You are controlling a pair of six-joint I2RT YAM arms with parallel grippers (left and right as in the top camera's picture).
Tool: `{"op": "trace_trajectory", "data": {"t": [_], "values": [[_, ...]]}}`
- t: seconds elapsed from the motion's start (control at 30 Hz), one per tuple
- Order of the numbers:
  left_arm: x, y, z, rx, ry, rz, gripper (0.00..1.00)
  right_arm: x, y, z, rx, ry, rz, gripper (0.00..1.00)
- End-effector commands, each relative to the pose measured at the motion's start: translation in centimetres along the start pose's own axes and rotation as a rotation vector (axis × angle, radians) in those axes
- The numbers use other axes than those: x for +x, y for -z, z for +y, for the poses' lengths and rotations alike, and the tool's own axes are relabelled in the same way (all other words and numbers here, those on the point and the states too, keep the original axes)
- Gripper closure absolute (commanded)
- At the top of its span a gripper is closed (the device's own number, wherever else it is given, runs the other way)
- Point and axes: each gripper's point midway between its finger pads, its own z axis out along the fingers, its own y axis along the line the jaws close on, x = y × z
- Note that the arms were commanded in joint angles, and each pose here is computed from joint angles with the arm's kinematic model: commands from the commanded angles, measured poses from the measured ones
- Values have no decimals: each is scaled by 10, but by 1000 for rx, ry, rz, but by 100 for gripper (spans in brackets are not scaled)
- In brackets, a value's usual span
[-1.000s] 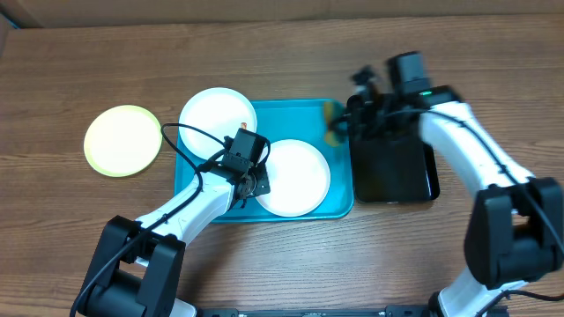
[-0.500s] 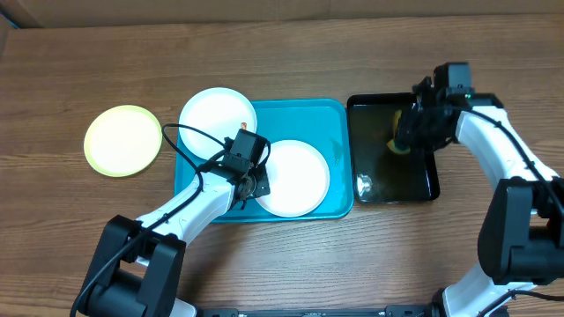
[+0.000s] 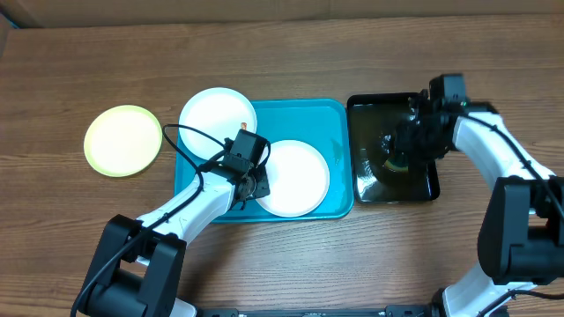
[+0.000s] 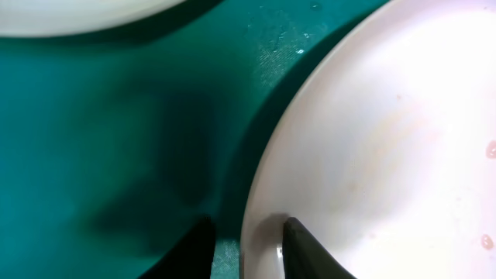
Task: Clean dirty plates on tray and stack at the side
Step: 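Return the sponge to the black tray with the right gripper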
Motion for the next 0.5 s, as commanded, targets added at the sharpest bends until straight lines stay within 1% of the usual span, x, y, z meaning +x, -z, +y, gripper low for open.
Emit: {"op": "trace_trajectory", "data": {"t": [0.0, 0.03, 0.07, 0.1, 0.17, 0.27, 0.47], "values": [[12, -6, 2, -10, -5, 40, 92, -49, 55, 10, -7, 24, -164, 39], [13, -6, 1, -1, -6, 45, 96, -56, 64, 6, 12, 16, -183, 29], [13, -6, -1, 5, -5, 48, 96, -63, 74, 0, 37, 7, -205, 18], [12, -6, -2, 12, -5, 46, 96, -69, 81, -5, 59, -1, -223, 0], [12, -5, -7, 38, -3, 52, 96, -76, 92, -17, 98, -22, -244, 0], [9, -1, -14, 74, 4, 68, 96, -77, 95, -25, 105, -41, -247, 0], [-15, 26, -17, 65, 27, 97, 96, -77, 95, -26, 106, -43, -247, 0]]}}
